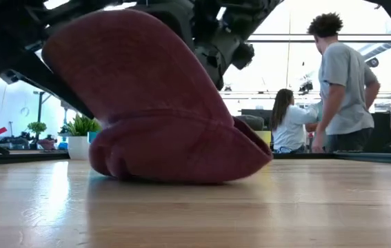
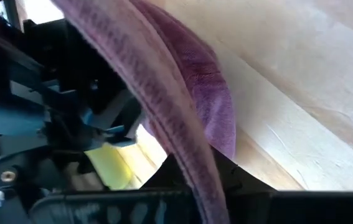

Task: Pick & Place hat
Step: Put the left red cap into the blue bin

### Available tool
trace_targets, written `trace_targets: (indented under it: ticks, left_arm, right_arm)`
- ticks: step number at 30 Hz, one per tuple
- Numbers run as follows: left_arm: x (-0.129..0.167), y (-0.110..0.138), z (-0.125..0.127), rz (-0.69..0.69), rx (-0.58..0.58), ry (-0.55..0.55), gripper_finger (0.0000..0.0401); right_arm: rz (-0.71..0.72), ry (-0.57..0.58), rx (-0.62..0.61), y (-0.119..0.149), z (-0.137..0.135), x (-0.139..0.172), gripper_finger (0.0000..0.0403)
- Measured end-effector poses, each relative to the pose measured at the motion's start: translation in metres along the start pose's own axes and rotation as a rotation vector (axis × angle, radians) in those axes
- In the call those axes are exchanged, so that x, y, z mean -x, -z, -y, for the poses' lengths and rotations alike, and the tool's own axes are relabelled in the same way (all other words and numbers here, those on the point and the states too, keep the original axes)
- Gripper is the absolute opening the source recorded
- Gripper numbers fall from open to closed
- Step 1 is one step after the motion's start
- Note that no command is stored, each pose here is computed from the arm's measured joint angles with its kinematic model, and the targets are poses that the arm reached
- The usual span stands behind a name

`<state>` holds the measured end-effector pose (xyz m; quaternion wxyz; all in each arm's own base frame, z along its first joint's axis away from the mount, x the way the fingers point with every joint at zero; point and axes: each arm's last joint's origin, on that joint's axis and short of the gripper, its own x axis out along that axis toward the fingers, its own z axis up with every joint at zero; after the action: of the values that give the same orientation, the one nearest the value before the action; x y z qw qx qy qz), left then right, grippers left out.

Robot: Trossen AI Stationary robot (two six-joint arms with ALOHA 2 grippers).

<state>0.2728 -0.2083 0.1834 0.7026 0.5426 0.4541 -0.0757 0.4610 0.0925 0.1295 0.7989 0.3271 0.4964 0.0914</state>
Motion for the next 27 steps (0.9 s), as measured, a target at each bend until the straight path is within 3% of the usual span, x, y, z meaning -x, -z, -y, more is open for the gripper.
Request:
trace_targets:
  ticks: [5, 12, 16, 23, 27]
  left_arm:
    - [-0.002, 0.002, 0.002, -0.012, 0.016, -0.004, 0.0008]
    - [-0.004, 0.005, 0.004, -0.039, 0.013, -0.049, 0.0008]
    - [-0.004, 0.005, 0.004, -0.045, 0.011, -0.062, 0.0008]
    - [-0.005, 0.006, 0.003, -0.051, 0.017, -0.069, 0.0008]
    - [-0.005, 0.006, 0.003, -0.056, 0.018, -0.085, 0.0008]
  right_arm:
    - [-0.031, 0.058, 0.058, 0.002, 0.002, 0.009, 0.0147]
    - [0.061, 0.061, 0.322, -0.006, -0.025, 0.049, 0.0149]
    - [0.051, 0.075, 0.414, -0.006, -0.030, 0.067, 0.0150]
    - [-0.038, 0.214, 0.466, 0.004, -0.027, 0.083, 0.0150]
    - [-0.026, 0.391, 0.466, 0.008, -0.021, 0.089, 0.0150]
